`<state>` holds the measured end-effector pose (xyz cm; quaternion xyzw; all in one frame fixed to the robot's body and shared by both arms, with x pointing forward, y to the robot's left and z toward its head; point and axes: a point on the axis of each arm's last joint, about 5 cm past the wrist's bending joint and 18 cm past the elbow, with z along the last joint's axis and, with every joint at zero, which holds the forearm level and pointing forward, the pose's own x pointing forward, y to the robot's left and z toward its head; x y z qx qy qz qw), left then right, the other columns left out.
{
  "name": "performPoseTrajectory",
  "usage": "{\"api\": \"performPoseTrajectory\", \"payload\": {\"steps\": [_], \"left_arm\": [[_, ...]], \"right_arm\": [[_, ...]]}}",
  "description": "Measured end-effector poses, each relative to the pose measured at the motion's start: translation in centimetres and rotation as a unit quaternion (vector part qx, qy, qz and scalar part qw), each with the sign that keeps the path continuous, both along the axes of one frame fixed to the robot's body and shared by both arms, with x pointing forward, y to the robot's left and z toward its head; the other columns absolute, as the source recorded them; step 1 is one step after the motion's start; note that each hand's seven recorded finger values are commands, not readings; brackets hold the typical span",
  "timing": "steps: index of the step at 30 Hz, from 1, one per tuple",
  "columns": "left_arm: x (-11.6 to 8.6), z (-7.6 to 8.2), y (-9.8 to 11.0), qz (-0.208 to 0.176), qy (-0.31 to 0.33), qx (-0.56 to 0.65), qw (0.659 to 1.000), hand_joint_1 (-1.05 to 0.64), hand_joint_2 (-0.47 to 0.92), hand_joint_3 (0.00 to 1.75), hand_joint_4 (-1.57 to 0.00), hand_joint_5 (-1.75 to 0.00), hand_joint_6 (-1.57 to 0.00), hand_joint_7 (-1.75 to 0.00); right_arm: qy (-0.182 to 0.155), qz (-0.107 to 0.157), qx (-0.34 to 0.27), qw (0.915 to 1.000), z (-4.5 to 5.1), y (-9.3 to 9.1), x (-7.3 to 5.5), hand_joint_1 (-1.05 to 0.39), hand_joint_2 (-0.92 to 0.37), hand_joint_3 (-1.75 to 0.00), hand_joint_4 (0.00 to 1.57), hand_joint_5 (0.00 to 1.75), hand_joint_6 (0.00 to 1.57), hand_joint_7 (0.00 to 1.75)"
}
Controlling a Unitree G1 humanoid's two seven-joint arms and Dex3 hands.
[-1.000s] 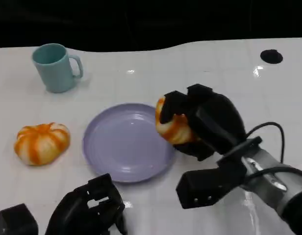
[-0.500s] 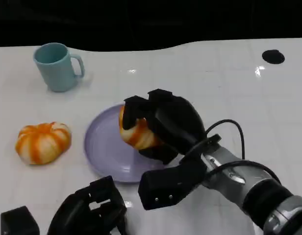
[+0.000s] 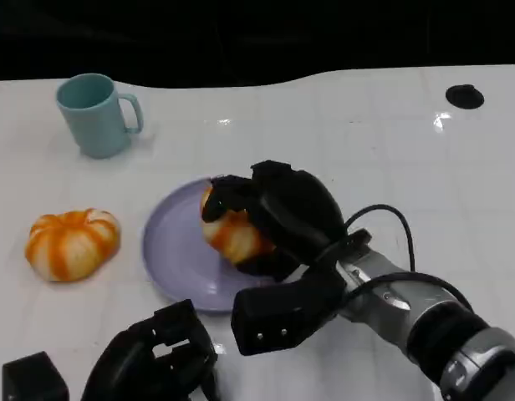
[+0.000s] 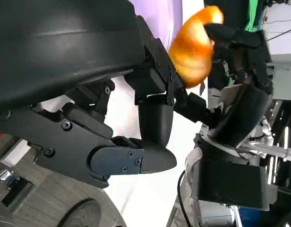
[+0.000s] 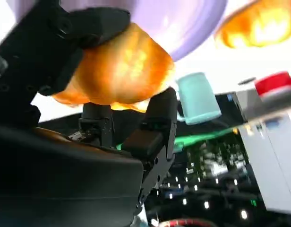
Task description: Grasp the bread from the table and place it into the plate.
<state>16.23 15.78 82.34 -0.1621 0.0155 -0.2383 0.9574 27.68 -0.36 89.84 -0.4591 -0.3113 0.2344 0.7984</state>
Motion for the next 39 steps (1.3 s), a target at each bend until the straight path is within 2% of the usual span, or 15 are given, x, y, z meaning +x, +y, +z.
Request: {"api": "performPoseTrajectory", "payload": {"steps": [3,6,13,18,21,27,34,39], "left_arm": [[0.0,0.0,0.0,0.0,0.001,0.0,1.0,-0.6,0.77,0.54,-0.78,-1.75,-0.71,-1.48],[0.0,0.0,0.0,0.0,0.0,0.0,1.0,-0.6,0.77,0.54,-0.78,-1.75,-0.71,-1.48],[0.0,0.0,0.0,0.0,0.0,0.0,1.0,-0.61,0.76,0.54,-0.79,-1.75,-0.72,-1.49],[0.0,0.0,0.0,0.0,0.0,-0.001,1.0,-0.61,0.76,0.54,-0.79,-1.75,-0.72,-1.49],[0.0,0.0,0.0,0.0,-0.001,0.0,1.0,-0.61,0.76,0.54,-0.78,-1.75,-0.71,-1.49],[0.0,0.0,0.0,0.0,-0.002,0.0,1.0,-0.62,0.76,0.54,-0.79,-1.75,-0.71,-1.5],[0.1,0.0,0.0,0.001,-0.004,0.0,1.0,-0.64,0.76,0.54,-0.8,-1.75,-0.72,-1.51],[0.1,0.0,0.0,0.001,-0.005,0.001,1.0,-0.62,0.76,0.54,-0.81,-1.75,-0.72,-1.5]], "right_arm": [[0.011,0.009,-0.022,0.9997,0.4,0.0,0.2,-0.55,-0.91,-0.12,0.27,0.38,0.46,0.01],[0.019,0.015,-0.043,0.9988,0.86,-0.1,0.3,-0.61,-0.92,-0.14,0.18,0.33,0.39,0.0],[0.026,0.022,-0.05,0.9982,1.55,-0.3,0.1,-0.65,-0.92,-0.16,0.14,0.35,0.36,0.0],[0.029,0.025,-0.051,0.9979,1.63,-0.6,-0.2,-0.66,-0.92,-0.17,0.12,0.39,0.37,0.01],[0.026,0.027,-0.046,0.9982,1.85,-1.1,-0.4,-0.65,-0.92,-0.17,0.11,0.46,0.38,0.01],[0.019,0.027,-0.027,0.9991,1.93,-2.6,-1.1,-0.58,-0.92,-0.13,0.18,0.59,0.45,0.04],[-0.008,0.031,0.019,0.9993,1.86,-5.1,-1.9,-0.46,-0.91,-0.06,0.32,0.72,0.58,0.1],[-0.028,0.026,0.053,0.9979,1.34,-7.0,-2.7,-0.38,-0.9,-0.03,0.46,0.77,0.7,0.15]]}}
